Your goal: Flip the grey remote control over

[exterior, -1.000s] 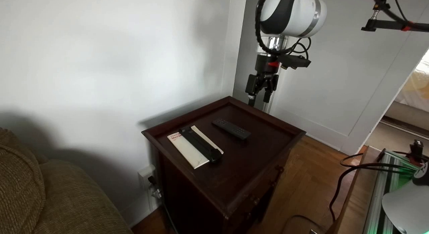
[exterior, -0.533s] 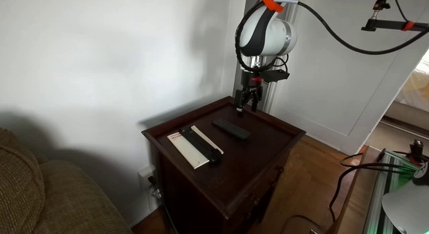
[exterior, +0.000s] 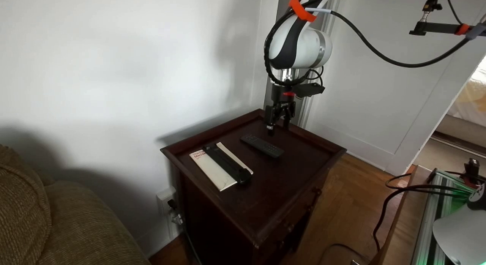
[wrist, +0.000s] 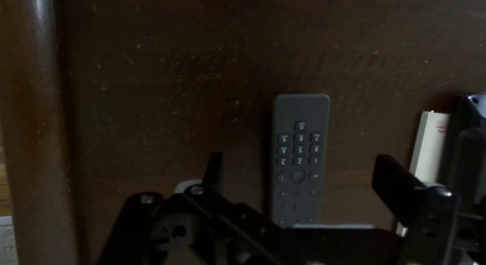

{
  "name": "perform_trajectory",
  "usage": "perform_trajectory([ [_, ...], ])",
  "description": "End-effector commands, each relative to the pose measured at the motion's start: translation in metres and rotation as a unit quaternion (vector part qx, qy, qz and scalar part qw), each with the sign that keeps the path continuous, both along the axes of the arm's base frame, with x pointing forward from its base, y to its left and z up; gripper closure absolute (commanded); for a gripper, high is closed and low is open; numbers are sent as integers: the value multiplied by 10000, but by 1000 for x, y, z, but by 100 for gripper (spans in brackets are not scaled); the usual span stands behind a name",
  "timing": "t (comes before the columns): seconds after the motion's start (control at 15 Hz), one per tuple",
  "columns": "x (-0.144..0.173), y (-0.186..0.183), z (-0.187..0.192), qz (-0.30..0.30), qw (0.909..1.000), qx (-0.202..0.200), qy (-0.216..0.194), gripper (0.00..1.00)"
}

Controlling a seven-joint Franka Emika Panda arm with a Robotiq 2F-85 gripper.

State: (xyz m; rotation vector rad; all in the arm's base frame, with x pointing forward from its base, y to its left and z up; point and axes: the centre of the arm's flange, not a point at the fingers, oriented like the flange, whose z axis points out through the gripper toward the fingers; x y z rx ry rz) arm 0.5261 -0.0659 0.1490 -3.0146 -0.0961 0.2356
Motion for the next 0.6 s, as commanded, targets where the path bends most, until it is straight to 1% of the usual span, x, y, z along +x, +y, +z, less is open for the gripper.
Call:
perform_trajectory([
  [0.0,5,-6,-33,218,9989,368,-197,0],
  [0.2,6,-8,-47,386,9965,581,-465,0],
  [0.33,6,-11,-52,451,9949,623,-647,0],
  [0.53,7,-15,-59,454,9936,695,-763,0],
])
